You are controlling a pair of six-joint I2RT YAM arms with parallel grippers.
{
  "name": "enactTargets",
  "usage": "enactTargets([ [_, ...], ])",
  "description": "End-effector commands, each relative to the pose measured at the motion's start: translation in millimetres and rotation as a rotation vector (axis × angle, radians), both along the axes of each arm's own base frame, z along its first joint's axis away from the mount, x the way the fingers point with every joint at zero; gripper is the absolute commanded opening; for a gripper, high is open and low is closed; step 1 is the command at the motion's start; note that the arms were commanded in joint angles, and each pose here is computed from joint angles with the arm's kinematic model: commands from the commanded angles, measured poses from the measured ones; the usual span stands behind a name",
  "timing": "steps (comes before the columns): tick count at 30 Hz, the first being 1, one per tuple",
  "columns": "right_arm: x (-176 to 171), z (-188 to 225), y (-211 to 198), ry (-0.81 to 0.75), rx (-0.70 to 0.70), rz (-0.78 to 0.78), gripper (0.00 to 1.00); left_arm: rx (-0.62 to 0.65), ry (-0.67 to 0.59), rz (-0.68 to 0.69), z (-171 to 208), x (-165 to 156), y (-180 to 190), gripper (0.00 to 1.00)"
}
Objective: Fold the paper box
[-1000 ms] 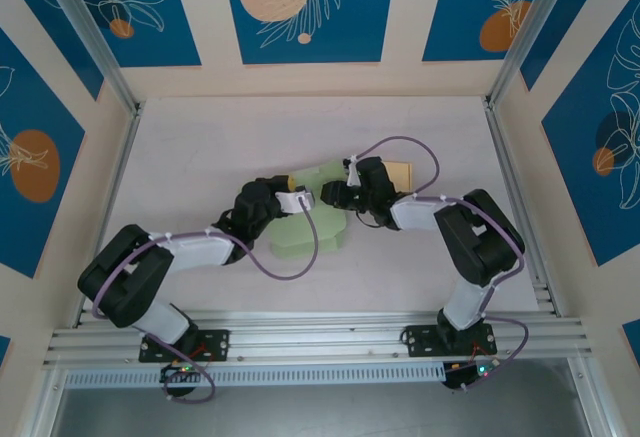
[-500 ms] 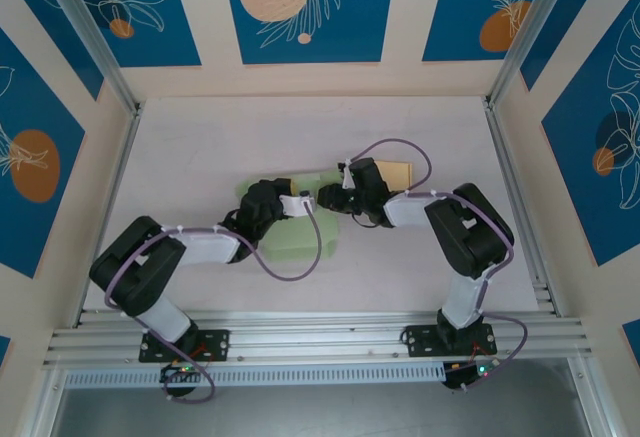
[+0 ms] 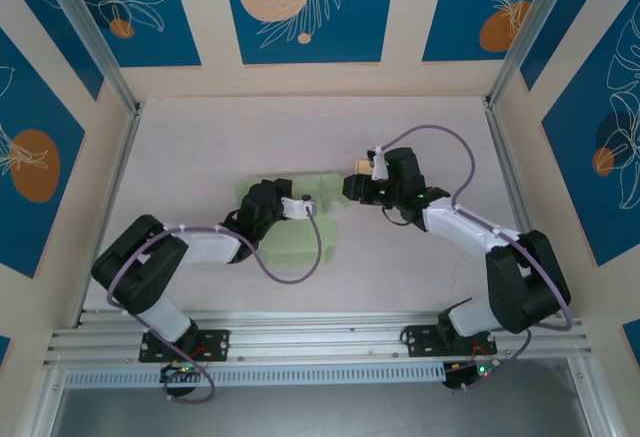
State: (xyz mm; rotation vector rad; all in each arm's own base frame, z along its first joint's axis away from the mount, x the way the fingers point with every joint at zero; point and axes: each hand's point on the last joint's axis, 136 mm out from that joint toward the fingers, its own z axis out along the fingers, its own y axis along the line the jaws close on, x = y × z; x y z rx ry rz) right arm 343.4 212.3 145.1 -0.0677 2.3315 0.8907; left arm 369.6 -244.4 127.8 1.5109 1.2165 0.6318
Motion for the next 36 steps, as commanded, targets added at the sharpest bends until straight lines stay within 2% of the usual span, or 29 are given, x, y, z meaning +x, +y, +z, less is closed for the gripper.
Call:
enactTargets([
  [1, -2.3, -9.2, -20.2, 0.037, -0.044, -0.004, 0.42, -0.051, -0.03, -0.037, 17.7, -5.4, -5.1, 0.0],
  [5, 24.3, -14.1, -41.5, 0.066, -0.071, -0.072, 0.32, -0.05, -0.029, -0.046, 17.7, -7.7, -5.7, 0.0],
  [8, 42.0, -19.8, -38.6, 0.096, -0.048, -0.044, 0.26, -0.04, -0.029, -0.048, 15.2, -8.3, -5.5, 0.0],
  [18, 88.7, -30.6, 2.9, 0.135, 0.067, 0.099, 0.23, -0.045, -0.05, -0.029, 17.9, -4.9, -3.4, 0.0],
  [25, 69.4, -37.7, 29.3, 0.11, 0.113, 0.225, 0.24, -0.033, -0.044, -0.004, 10.9, -2.1, 0.4, 0.0],
  [36, 36.9, -47.2, 29.0, 0.086, 0.147, 0.281, 0.25, -0.002, -0.037, 0.005, -4.5, -0.1, 2.1, 0.0],
])
